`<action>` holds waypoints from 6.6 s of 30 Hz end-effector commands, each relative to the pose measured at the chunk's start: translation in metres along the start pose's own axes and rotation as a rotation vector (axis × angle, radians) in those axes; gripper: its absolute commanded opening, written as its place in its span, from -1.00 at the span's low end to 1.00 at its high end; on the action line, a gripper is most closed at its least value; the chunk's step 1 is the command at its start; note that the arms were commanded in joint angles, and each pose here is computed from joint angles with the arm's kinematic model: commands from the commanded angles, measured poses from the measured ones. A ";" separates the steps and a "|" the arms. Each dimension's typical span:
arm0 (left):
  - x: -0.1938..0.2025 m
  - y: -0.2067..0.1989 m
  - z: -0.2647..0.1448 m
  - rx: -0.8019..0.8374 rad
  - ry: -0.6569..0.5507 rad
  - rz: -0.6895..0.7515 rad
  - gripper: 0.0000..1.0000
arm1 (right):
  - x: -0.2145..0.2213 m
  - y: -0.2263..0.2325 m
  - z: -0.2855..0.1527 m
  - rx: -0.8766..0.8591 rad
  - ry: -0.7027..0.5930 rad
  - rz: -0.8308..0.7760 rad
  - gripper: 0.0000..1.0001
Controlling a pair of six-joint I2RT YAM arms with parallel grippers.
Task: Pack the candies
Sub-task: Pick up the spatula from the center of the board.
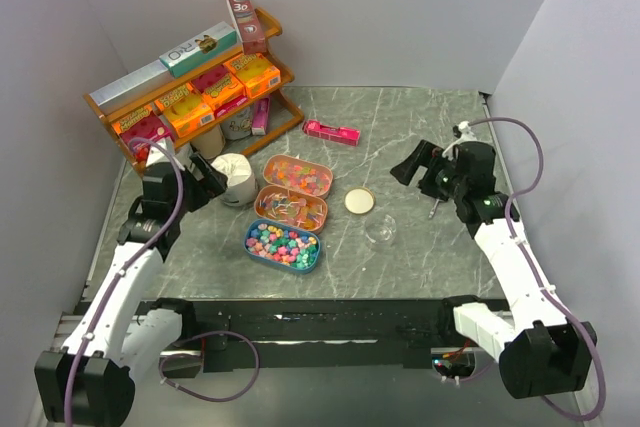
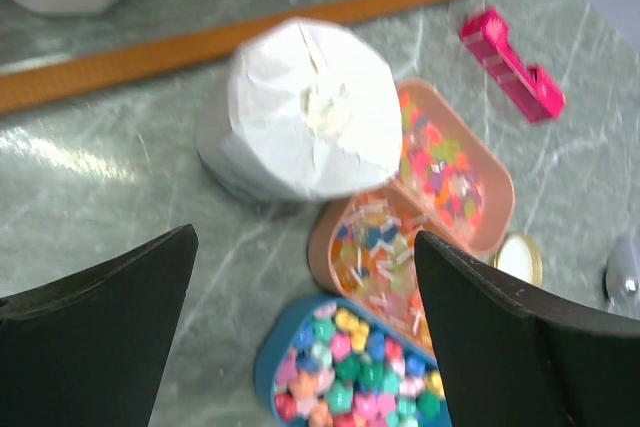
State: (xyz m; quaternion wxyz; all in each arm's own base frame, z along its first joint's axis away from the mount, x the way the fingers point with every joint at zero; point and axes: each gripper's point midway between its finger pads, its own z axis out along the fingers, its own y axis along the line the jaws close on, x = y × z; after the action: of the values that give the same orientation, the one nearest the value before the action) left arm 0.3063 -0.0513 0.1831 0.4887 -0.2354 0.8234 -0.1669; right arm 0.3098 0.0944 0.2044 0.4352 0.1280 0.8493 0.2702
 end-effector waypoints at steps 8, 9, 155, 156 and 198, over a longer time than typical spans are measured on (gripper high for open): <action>0.030 -0.024 -0.045 0.177 0.145 0.001 0.93 | 0.063 0.051 -0.019 -0.030 0.179 -0.133 0.94; 0.032 -0.024 -0.046 0.181 0.149 -0.007 0.94 | 0.071 0.049 -0.015 -0.033 0.184 -0.134 0.94; -0.076 -0.240 -0.132 1.127 0.157 0.126 -0.98 | 0.073 0.303 -0.117 -1.207 0.711 -0.185 -0.45; -0.075 -0.238 -0.130 1.101 0.180 0.096 -0.98 | 0.077 0.296 -0.112 -1.154 0.721 -0.186 -0.30; -0.099 -0.234 -0.097 0.415 0.381 -1.255 -0.98 | -0.085 0.344 -0.085 -0.729 -0.486 -0.290 0.71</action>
State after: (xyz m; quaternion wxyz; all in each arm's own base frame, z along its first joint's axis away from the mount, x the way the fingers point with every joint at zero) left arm 0.3175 -0.1910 0.4030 0.2175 -0.4919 0.5946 -0.5977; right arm 0.2840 0.3180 0.4607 0.6272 -0.1097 0.6239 0.4530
